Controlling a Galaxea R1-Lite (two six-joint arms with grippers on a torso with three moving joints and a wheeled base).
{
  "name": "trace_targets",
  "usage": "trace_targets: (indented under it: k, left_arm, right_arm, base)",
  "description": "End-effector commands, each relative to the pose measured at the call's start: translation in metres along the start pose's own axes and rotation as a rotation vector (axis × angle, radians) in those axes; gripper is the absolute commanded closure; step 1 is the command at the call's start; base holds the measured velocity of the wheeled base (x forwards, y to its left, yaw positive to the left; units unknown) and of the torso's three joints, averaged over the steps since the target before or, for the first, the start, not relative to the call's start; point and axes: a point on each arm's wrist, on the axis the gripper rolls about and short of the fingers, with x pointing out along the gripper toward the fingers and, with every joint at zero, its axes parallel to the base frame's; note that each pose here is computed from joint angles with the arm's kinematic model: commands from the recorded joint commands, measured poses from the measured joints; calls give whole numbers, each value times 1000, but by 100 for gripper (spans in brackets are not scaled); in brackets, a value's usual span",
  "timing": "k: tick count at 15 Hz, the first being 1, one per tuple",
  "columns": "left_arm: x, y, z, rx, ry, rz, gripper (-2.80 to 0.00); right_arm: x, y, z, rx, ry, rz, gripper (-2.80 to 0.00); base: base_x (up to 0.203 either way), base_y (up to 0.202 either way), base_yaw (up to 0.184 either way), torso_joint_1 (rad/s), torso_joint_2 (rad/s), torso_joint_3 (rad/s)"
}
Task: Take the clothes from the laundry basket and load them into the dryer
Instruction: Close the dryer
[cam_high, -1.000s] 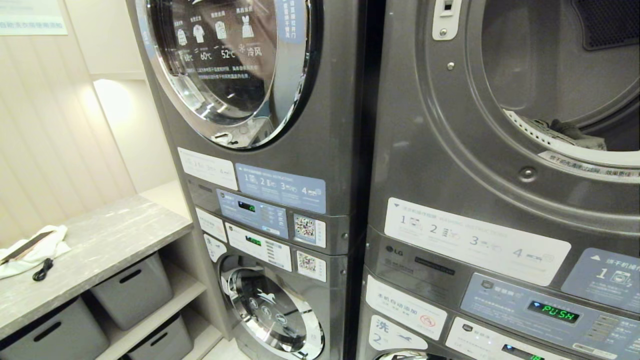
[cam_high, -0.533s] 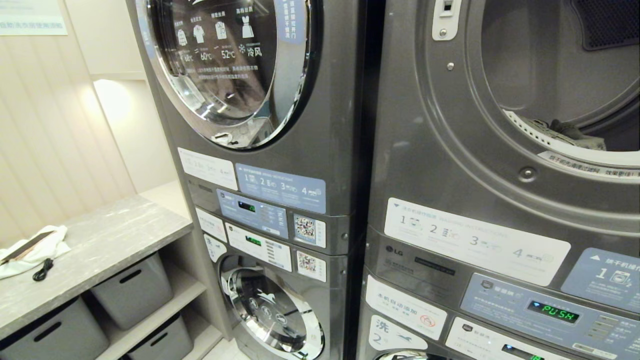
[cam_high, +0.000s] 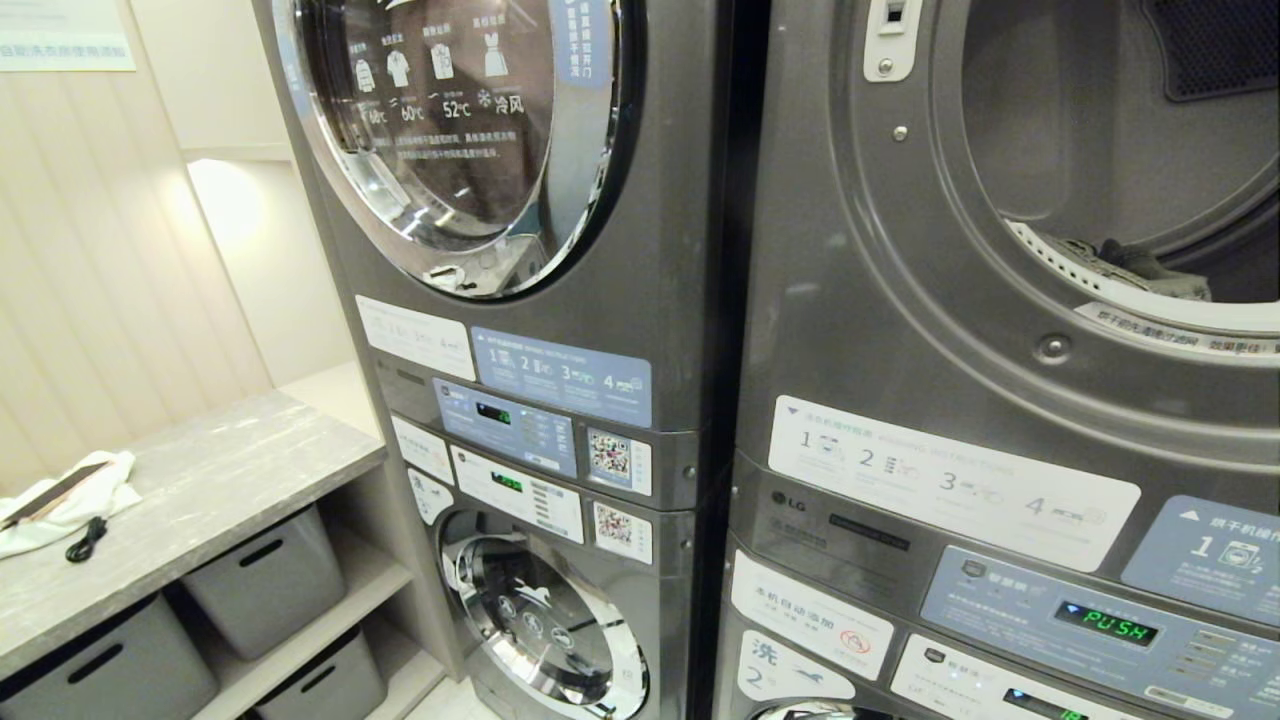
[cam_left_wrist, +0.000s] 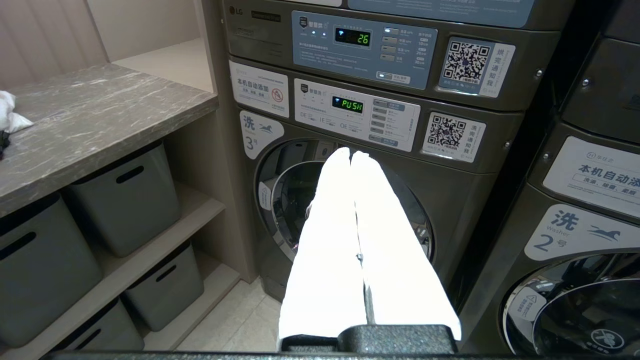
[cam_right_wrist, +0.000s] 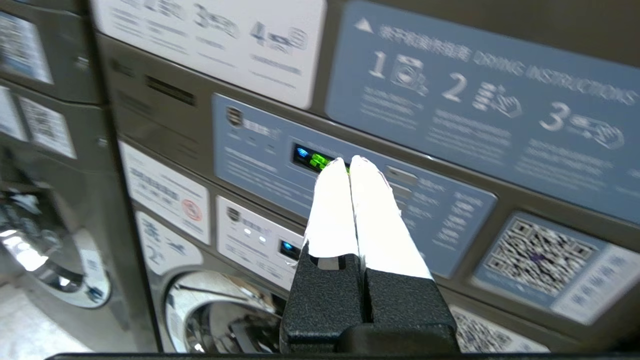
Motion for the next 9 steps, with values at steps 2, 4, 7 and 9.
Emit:
trace_targets:
  k: [2,4,7,9]
  left_arm:
    - [0,0,0,0,0,0,0]
    - [0,0,0,0,-1,0,0]
    - [0,0,0,0,1,0,0]
    - [0,0,0,0,-1,0,0]
  right_arm:
    - [-3,2,-4,7,-26,60,0]
    - [-3,3,-8,44,8,67,0]
    - [-4,2,-9,165,41,41,0]
    - [-3,3,-10,134,37,46,0]
  base:
    - [0,0,0,0,0,0]
    - [0,0,0,0,0,0]
    - [0,0,0,0,0,0]
    - [0,0,0,0,0,0]
